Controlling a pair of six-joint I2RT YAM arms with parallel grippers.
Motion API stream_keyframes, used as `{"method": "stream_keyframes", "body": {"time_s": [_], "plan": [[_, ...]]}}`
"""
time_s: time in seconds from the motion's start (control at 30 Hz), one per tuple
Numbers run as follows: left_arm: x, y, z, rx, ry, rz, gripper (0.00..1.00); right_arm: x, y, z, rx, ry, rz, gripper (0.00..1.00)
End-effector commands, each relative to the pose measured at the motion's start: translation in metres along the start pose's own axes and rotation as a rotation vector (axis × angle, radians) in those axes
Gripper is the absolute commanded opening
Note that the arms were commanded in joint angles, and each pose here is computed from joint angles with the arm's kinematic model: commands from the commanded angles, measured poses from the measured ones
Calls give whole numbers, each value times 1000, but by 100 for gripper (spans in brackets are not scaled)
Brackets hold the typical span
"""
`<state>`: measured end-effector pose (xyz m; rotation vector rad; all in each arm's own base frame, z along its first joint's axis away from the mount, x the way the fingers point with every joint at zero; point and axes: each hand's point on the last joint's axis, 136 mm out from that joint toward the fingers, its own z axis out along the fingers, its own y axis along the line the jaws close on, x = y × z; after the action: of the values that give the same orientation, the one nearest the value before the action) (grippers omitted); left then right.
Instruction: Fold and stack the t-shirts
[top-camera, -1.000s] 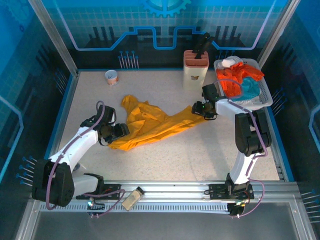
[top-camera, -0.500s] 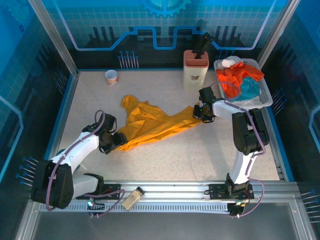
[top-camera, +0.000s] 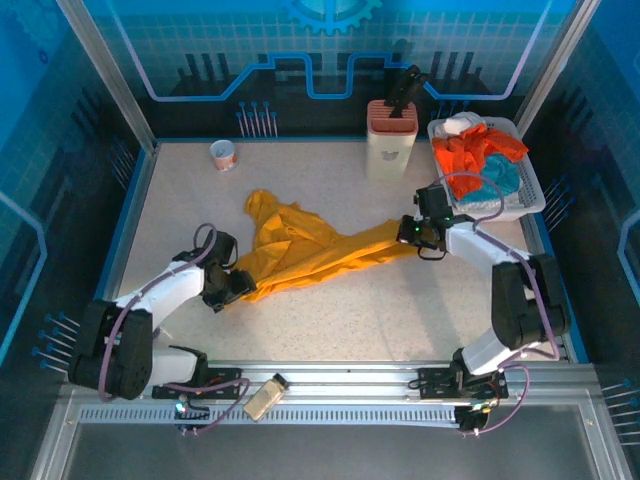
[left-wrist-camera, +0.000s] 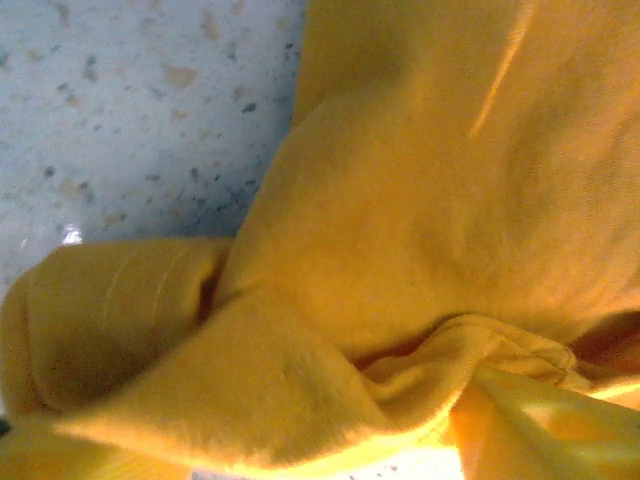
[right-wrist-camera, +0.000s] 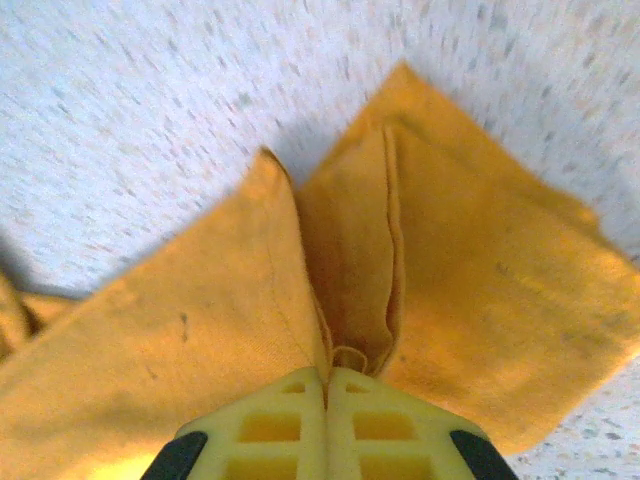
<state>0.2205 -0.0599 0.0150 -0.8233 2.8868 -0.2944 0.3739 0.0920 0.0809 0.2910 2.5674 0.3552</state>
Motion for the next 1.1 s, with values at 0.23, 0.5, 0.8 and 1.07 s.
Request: {"method": "stream_keyframes", "body": {"time_s": [0.23,0.5,0.8,1.07], "plan": [[-34,-31,-19,38,-79,66,3,-37,9,-74,-133,-281,-8,0],[-69,-54,-123,78,-309,139,0,-71,17,-157,-228,-498,11,0],[-90,-75,-255,184,-593,193,0,-113,34,-253,-254,-719,-5,0],[-90,-73,-347,247,-825,227,0,-121,31,-334,-251,-945,16,0]]}}
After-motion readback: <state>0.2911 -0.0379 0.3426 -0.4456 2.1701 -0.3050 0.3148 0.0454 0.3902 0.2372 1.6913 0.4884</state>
